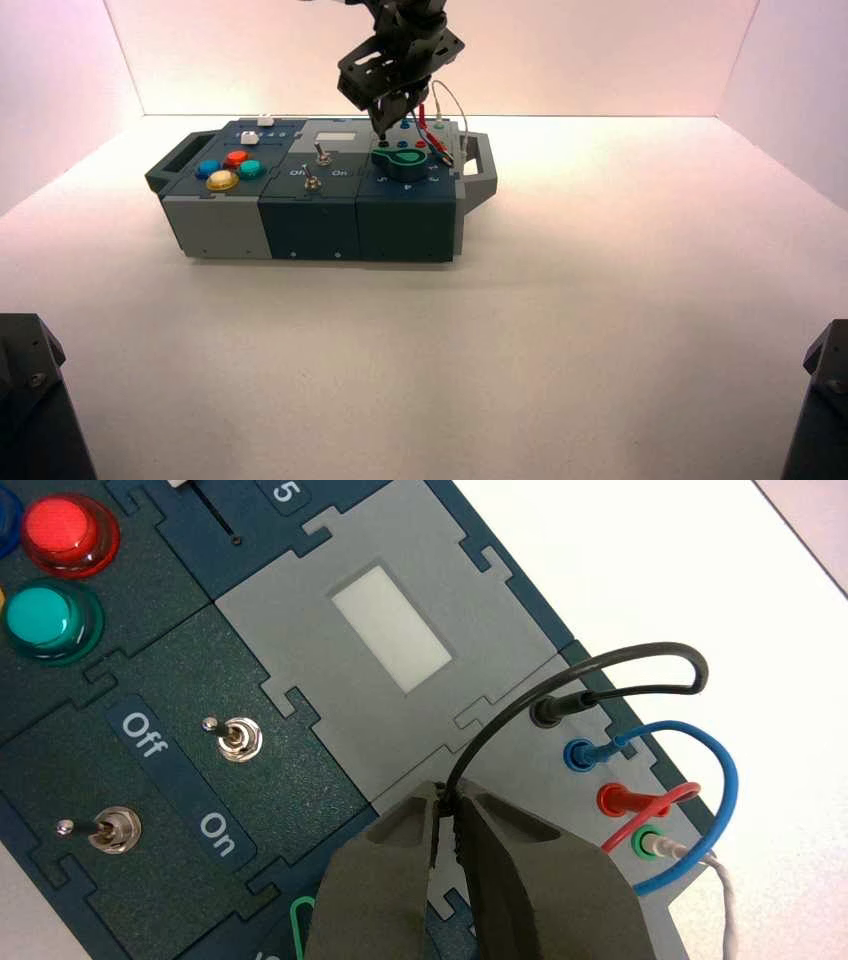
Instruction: Insert the black wire.
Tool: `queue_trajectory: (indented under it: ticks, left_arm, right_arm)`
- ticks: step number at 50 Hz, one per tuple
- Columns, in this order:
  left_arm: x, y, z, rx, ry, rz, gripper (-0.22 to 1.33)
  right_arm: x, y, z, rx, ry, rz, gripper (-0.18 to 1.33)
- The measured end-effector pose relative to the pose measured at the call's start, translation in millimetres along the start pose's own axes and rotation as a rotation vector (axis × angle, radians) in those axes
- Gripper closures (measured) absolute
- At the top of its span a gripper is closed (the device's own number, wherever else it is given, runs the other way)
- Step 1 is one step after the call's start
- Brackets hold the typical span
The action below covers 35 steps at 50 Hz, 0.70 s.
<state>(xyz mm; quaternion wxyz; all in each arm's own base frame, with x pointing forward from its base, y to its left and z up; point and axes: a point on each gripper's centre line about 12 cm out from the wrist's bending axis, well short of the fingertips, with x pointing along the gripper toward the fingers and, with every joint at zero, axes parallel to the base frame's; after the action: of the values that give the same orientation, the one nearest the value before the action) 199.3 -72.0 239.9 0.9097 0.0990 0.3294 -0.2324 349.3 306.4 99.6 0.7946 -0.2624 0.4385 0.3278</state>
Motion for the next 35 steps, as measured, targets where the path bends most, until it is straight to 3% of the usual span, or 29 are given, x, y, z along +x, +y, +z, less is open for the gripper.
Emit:
queue_trajectory:
  ticks: [26,33,35]
  left_arm:
    - [-0.1,0.6,-0.1,-0.002,0.0,0.002,0.09]
    - [-0.1,0.6,-0.1,-0.002,0.0,0.002,0.09]
    - [-0.3,0.7,0.5,-0.003,-0.001,0.003,0.09]
  right_arm:
    - [5.5,0.0,-3.1,0.002,0.018,0.002,1.1]
    - [5.9,0.2,-7.3,-0.001,0.052,0.003,0.8]
    - [6.0,-0.7,-6.7,0.001,0.055,0.002,0.79]
